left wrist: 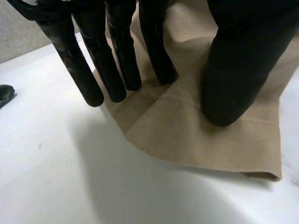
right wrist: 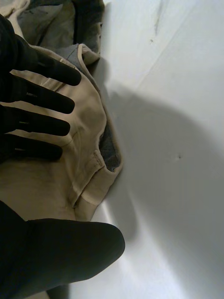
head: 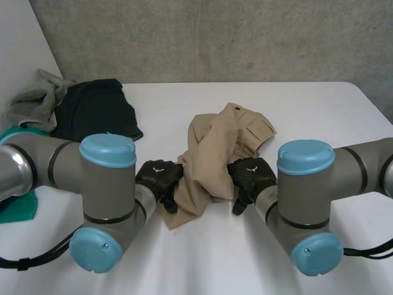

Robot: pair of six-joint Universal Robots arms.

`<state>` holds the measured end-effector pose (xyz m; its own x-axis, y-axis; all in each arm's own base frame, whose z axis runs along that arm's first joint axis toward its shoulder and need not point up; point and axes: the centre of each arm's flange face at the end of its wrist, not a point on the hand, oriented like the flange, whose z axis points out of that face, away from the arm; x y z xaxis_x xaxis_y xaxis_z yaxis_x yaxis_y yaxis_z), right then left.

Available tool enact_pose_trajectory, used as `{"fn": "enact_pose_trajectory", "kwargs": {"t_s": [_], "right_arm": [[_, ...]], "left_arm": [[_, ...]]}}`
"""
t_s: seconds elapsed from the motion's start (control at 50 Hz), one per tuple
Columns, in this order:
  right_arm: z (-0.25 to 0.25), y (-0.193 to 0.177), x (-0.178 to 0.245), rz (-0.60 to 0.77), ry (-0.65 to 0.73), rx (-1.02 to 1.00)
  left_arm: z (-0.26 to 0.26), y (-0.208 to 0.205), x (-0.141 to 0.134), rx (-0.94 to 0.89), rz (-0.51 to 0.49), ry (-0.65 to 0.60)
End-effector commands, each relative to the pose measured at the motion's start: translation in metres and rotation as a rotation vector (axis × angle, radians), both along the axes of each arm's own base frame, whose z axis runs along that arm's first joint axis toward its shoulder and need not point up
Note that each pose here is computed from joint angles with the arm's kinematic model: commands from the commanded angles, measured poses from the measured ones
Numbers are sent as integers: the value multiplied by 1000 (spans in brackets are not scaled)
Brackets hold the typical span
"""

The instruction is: Fold the laundry.

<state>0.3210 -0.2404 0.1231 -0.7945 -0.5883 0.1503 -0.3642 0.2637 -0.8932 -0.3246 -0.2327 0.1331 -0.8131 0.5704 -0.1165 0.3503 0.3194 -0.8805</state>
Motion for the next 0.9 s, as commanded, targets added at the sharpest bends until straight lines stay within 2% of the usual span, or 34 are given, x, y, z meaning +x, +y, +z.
{"fn": "enact_pose_trajectory", "kwargs": {"t_s": [0.02, 0.22, 0.32, 0.44, 0.46, 0.52, 0.54, 0.58, 0.62, 0.68, 0.8, 0.9], "right_arm": [[-11, -8, 5, 5, 34, -32], [-7, -22, 6, -17, 48, -100], [17, -31, -2, -49, 57, -149], [115, -29, -26, -80, 20, -311], [153, -26, -34, -85, -16, -395], [209, -21, -44, -86, -86, -538], [240, -18, -51, -93, -134, -618], [269, -16, -57, -103, -181, -692], [300, -16, -65, -126, -244, -765], [322, -23, -74, -155, -304, -814], [298, -55, -67, -164, -303, -739], [250, -84, -47, -151, -275, -637]], "left_arm": [[-1, -3, -6, -36, -16, -14], [12, -10, -6, -64, -3, 8], [54, -11, 5, -114, 26, 48], [153, 1, 30, -279, 34, 182], [188, 7, 39, -362, 31, 239], [242, 21, 52, -510, 15, 330], [275, 31, 61, -604, 16, 387], [303, 37, 70, -685, 31, 442], [327, 29, 80, -758, 72, 489], [347, 12, 86, -803, 123, 533], [336, -35, 72, -759, 140, 527], [291, -93, 54, -696, 170, 449]]}}
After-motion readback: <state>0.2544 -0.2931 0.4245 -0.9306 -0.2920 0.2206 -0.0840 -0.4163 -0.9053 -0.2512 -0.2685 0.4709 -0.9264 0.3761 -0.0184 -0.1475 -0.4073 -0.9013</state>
